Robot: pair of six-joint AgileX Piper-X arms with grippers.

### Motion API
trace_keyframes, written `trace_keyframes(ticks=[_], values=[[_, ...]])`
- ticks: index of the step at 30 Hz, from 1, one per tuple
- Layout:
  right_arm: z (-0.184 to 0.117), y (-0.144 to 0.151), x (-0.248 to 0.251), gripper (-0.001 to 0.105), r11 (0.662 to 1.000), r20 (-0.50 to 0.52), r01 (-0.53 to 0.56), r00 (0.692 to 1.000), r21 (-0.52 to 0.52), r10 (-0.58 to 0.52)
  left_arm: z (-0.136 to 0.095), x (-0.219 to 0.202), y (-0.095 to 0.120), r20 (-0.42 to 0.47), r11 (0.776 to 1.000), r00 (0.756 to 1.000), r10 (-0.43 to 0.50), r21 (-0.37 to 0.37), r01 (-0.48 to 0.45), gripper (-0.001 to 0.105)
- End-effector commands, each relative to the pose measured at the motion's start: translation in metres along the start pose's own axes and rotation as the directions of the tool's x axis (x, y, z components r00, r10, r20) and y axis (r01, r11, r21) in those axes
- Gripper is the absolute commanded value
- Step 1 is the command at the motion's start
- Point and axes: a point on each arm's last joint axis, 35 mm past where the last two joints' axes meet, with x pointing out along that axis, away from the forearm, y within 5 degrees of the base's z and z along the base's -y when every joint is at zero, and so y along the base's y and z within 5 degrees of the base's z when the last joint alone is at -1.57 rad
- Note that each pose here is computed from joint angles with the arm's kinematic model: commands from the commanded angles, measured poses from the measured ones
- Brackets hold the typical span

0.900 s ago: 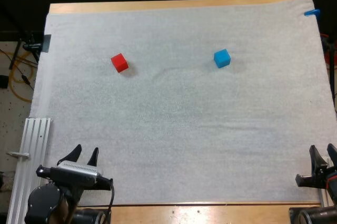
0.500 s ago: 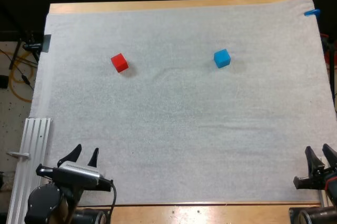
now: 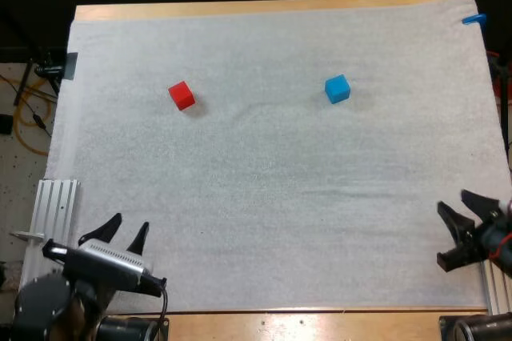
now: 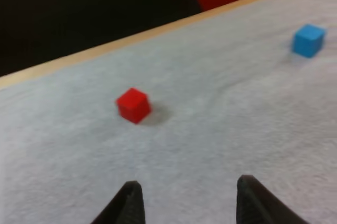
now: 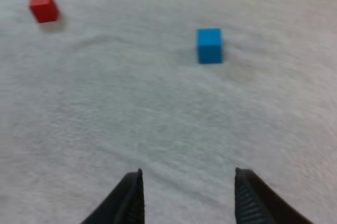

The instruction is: Stack red cube on blue cube

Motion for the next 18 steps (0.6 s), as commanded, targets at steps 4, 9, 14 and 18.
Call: trace_keyframes(ticks=[4,9,14,18], values=[[0.029,-0.007,0.001,0.040,0.986,0.078,-0.159,0.983,-0.058,0.163,0.011,0.003,-0.002,-0.102,0.996,0.993,-0.064,0.053,0.070,0.041],[0.045,-0.013,0.006,0.040,0.970,0.101,-0.234,0.965,-0.068,0.240,0.015,0.007,-0.004,-0.147,0.992,0.985,-0.092,0.067,0.103,0.041],[0.047,-0.017,0.015,0.040,0.963,0.089,-0.256,0.961,-0.084,0.263,0.016,0.011,-0.003,-0.161,0.994,0.984,-0.074,0.069,0.086,0.041],[0.051,-0.018,0.022,0.040,0.961,0.091,-0.256,0.960,-0.106,0.266,0.021,0.021,0.001,-0.168,0.997,0.986,0.019,0.083,-0.005,0.041]])
